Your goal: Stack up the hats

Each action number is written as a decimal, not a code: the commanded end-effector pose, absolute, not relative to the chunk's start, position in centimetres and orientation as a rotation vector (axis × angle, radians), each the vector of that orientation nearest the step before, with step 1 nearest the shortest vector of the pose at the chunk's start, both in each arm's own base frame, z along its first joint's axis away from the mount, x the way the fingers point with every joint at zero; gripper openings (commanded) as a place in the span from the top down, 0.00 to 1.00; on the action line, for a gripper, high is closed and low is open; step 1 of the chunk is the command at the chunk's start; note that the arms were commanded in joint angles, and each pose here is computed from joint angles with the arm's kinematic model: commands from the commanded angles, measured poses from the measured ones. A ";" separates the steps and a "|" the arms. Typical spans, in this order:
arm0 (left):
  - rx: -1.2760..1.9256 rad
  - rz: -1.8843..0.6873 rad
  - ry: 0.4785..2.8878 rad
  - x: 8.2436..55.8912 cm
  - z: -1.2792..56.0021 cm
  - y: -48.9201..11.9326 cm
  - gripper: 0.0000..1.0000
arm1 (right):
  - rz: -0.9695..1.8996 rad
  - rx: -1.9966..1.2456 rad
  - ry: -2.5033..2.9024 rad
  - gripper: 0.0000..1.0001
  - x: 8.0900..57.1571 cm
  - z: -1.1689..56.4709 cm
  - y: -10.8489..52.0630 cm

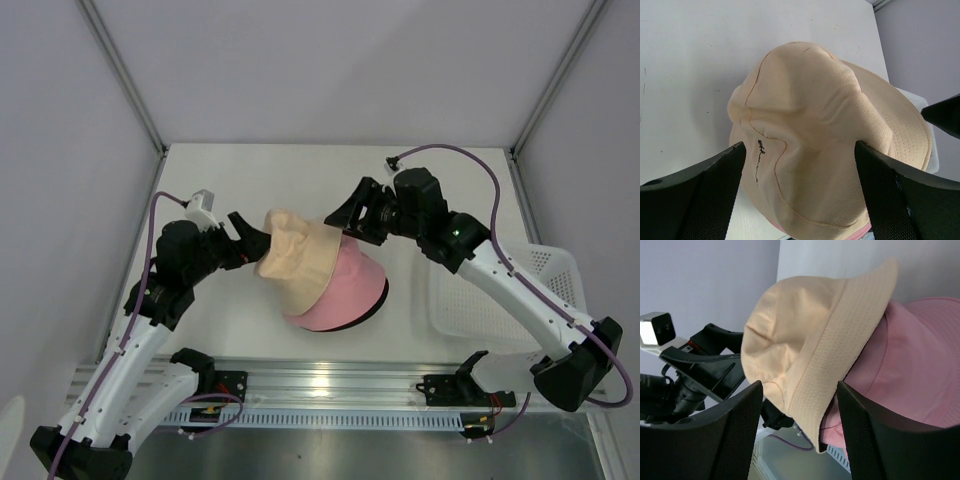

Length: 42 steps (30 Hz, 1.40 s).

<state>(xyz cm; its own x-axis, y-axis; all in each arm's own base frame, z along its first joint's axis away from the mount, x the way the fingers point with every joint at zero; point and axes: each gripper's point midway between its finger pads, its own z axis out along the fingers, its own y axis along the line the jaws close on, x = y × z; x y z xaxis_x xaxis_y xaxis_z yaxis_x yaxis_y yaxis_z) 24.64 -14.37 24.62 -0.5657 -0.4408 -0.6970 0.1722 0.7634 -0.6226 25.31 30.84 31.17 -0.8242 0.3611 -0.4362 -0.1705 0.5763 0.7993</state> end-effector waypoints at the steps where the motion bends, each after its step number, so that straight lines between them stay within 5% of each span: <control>1: -0.144 -0.840 1.919 25.0 28.0 -14.5 0.09 | 1.185 0.188 2.238 0.36 26.0 31.0 31.0; 12: -0.128 -0.866 1.901 25.2 28.4 -14.9 0.09 | 1.160 0.222 2.284 0.34 25.4 29.7 30.6; 18: -0.116 -0.876 1.890 25.0 28.9 -15.1 0.09 | 1.200 0.195 2.263 0.42 25.9 29.8 31.9; 21: -0.115 -0.883 1.890 24.9 28.8 -15.1 0.09 | 1.208 0.177 2.277 0.58 26.0 29.3 32.5; 25: -0.111 -0.884 1.887 24.8 28.8 -15.1 0.09 | 1.193 0.171 2.295 1.00 26.1 28.6 32.7; 35: -0.210 -0.626 1.902 25.4 28.6 -11.1 0.06 | 1.293 0.257 1.964 1.00 23.3 36.5 28.3; 42: -0.290 -0.552 1.891 25.6 29.2 -9.6 0.04 | 1.210 0.432 1.954 1.00 22.7 32.7 24.3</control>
